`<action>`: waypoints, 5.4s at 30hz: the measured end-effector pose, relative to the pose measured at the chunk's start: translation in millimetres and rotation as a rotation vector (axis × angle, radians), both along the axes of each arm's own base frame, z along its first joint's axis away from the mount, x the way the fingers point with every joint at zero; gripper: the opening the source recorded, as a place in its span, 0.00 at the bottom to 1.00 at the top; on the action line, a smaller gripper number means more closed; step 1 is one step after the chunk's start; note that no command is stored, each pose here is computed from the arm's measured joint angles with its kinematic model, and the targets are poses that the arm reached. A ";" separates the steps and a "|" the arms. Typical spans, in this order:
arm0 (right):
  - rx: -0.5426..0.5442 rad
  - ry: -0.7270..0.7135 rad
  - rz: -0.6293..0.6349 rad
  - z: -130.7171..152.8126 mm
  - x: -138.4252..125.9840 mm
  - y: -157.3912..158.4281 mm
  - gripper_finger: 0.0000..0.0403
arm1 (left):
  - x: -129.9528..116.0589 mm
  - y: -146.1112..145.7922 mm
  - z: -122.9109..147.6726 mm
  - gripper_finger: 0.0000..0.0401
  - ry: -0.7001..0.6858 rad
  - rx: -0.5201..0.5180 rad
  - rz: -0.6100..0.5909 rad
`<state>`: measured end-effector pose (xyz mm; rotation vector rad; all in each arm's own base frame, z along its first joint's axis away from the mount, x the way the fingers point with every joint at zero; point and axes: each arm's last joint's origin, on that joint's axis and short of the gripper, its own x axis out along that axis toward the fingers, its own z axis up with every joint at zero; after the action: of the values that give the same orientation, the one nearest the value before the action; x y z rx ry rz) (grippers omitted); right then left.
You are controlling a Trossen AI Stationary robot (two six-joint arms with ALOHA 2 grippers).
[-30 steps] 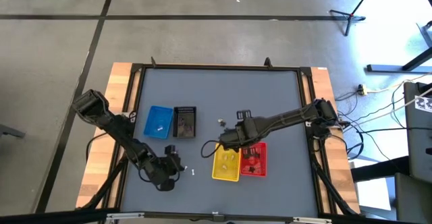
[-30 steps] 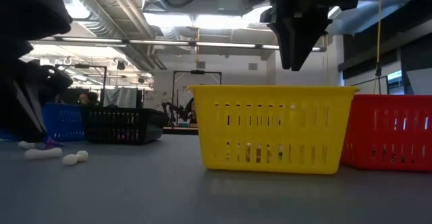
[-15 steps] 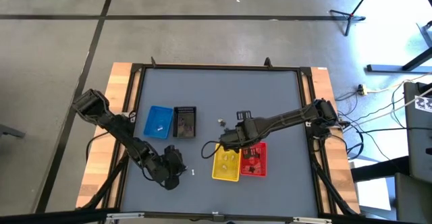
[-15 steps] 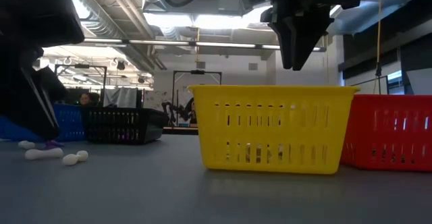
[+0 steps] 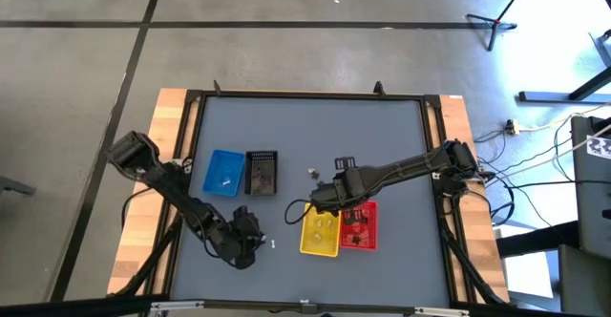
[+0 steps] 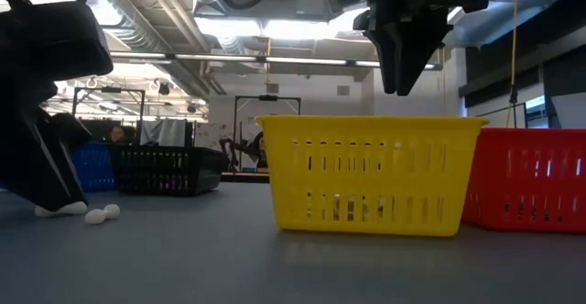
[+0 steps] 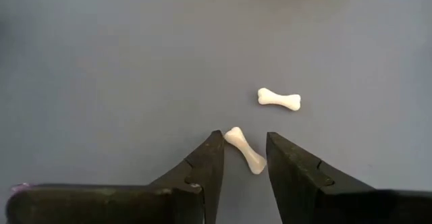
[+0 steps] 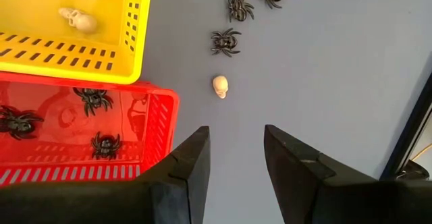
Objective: Sort Halloween decoration
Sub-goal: Put the bone toy into the blue bin, then put the skull toy into the yellow bin
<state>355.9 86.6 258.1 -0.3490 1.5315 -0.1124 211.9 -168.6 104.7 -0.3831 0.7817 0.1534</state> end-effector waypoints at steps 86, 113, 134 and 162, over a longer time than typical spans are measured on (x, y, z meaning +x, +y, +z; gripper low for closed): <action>0.047 -0.428 -0.026 8.7 53.2 -55.9 0.34 | -94.1 134.4 106.5 0.10 0.243 0.301 0.294; 0.228 -0.325 -0.056 -37.9 71.4 -108.6 0.34 | -90.9 135.8 107.9 0.29 0.216 0.286 0.319; 0.281 -0.179 -0.112 -98.8 81.9 -130.7 0.34 | -89.7 135.3 108.3 0.29 0.204 0.275 0.323; 0.281 -0.186 -0.109 -112.0 80.9 -130.1 0.34 | -89.7 135.3 108.4 0.29 0.203 0.275 0.323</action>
<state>436.8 -43.6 146.0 -0.0301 1.3593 -0.0137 122.3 -33.3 213.0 -0.2316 0.8814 0.6040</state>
